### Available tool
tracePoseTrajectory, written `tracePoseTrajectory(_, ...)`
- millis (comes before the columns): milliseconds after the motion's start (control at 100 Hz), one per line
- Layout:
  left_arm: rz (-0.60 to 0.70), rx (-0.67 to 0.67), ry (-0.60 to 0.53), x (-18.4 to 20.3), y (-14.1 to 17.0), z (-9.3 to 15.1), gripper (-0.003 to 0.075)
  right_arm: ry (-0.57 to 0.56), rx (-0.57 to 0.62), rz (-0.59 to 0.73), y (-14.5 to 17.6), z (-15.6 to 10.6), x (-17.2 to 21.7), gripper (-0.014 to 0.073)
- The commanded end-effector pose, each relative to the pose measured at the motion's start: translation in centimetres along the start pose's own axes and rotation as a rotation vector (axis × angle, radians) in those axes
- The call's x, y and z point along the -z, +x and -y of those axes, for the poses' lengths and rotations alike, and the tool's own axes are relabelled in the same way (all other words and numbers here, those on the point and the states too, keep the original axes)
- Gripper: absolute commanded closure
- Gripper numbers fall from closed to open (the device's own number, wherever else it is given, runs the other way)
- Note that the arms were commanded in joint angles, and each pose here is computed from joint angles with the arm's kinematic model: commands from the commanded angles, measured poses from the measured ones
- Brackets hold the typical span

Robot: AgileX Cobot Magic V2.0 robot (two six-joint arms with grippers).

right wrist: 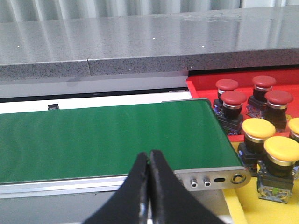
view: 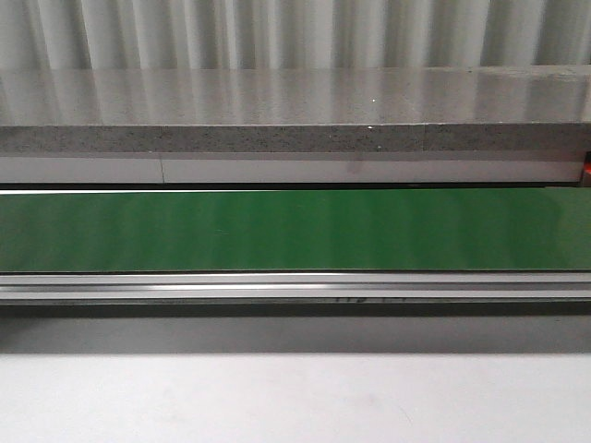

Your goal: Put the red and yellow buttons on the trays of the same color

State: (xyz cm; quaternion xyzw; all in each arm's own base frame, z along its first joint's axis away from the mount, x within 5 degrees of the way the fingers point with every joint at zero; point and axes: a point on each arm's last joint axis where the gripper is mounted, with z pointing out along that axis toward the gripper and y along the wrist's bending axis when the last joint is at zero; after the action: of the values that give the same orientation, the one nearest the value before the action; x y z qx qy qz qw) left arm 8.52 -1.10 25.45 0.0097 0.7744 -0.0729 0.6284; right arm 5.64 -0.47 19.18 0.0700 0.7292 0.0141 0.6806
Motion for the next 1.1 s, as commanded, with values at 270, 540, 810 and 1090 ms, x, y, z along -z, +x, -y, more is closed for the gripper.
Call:
tracePoseTrajectory(270,0.217,0.082,-0.008,1.9,3.8,-0.6,0.0740,-0.016,0.018,0.088,-0.7,-0.1,0.1,0.0661)
tracePoseTrajectory(540,0.237,0.026,-0.026,1.8,6.3,-1.0,0.0740,-0.016,0.018,0.086,-0.7,-0.1,0.1,0.0661)
tracePoseTrajectory(810,0.243,0.010,-0.026,1.8,6.2,-0.9,0.0740,-0.016,0.018,0.086,-0.7,-0.1,0.1,0.0661)
tracePoseTrajectory(1090,0.241,0.016,-0.026,1.8,6.2,-0.9,0.0740,-0.016,0.018,0.086,-0.7,-0.1,0.1,0.0661)
